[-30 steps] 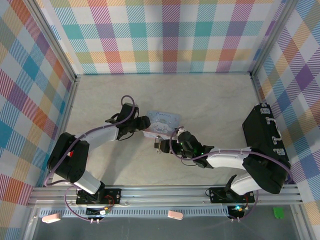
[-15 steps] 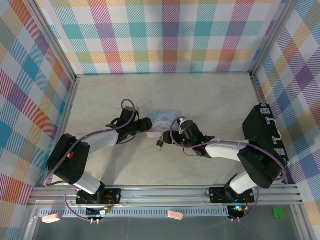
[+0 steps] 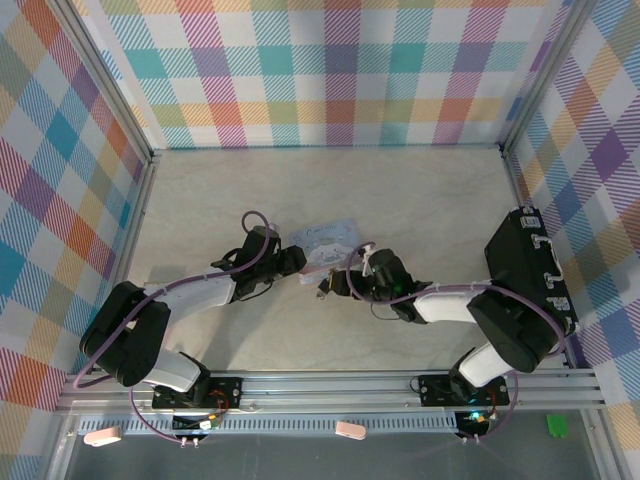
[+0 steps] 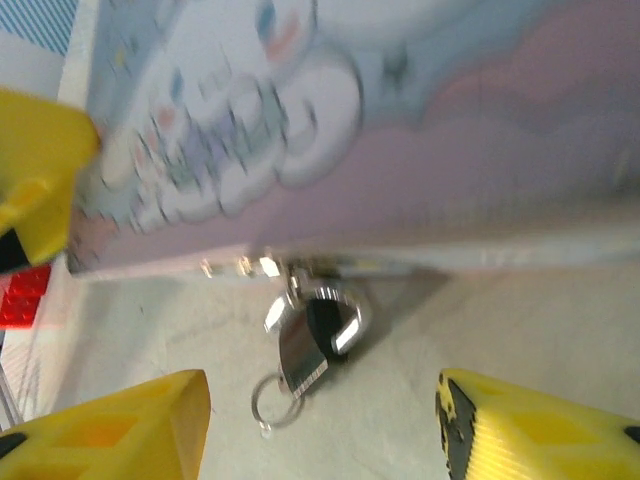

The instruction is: Unlock the padlock with the key

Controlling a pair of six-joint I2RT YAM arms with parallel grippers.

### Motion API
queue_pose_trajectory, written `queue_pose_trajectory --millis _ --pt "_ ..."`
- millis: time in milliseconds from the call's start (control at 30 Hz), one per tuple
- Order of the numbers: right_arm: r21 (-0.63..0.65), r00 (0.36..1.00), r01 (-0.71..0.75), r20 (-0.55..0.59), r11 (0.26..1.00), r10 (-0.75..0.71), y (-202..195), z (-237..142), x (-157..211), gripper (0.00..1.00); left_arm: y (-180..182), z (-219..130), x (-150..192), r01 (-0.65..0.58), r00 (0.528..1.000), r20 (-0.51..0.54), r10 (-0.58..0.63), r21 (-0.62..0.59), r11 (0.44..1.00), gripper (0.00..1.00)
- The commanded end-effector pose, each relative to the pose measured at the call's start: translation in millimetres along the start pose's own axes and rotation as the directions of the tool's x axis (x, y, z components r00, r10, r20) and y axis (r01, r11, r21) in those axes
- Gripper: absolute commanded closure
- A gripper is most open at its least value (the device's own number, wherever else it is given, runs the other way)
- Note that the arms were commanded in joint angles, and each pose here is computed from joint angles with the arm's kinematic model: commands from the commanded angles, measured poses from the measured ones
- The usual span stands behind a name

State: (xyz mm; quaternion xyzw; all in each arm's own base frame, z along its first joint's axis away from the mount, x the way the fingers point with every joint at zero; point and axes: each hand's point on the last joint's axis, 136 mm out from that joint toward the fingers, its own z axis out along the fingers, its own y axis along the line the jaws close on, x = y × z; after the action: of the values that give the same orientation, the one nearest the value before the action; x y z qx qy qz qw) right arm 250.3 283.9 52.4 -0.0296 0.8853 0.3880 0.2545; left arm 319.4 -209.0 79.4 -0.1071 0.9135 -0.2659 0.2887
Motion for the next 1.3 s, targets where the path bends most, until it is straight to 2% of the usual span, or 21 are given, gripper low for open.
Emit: queue_pose_trajectory --millis 0,267,600,1000,1267 --pt "-0.050 0.998 -0.033 0.052 0.998 0.035 10 4 1 0.40 35 3 23 0.012 0.998 -0.063 -0.021 -0.136 0.991 0.43" --pt "0.003 0.995 -0.070 0.078 0.998 0.070 -4 13 4 0.59 37 4 25 0.036 0.997 -0.060 -0.044 -0.140 0.990 0.44" --pt "-0.037 0.988 -0.129 0.085 0.991 0.132 -1 28 1 0.70 34 4 25 0.056 0.996 -0.059 -0.063 -0.123 0.991 0.44" --pt "-0.103 0.984 -0.169 0.032 0.980 0.173 8 45 6 0.73 35 1 28 0.083 0.994 -0.058 -0.091 -0.115 0.990 0.45" --pt "-0.081 0.976 -0.210 0.034 0.974 0.213 2 53 6 0.78 36 -2 30 0.103 0.993 -0.054 -0.110 -0.114 0.988 0.46"
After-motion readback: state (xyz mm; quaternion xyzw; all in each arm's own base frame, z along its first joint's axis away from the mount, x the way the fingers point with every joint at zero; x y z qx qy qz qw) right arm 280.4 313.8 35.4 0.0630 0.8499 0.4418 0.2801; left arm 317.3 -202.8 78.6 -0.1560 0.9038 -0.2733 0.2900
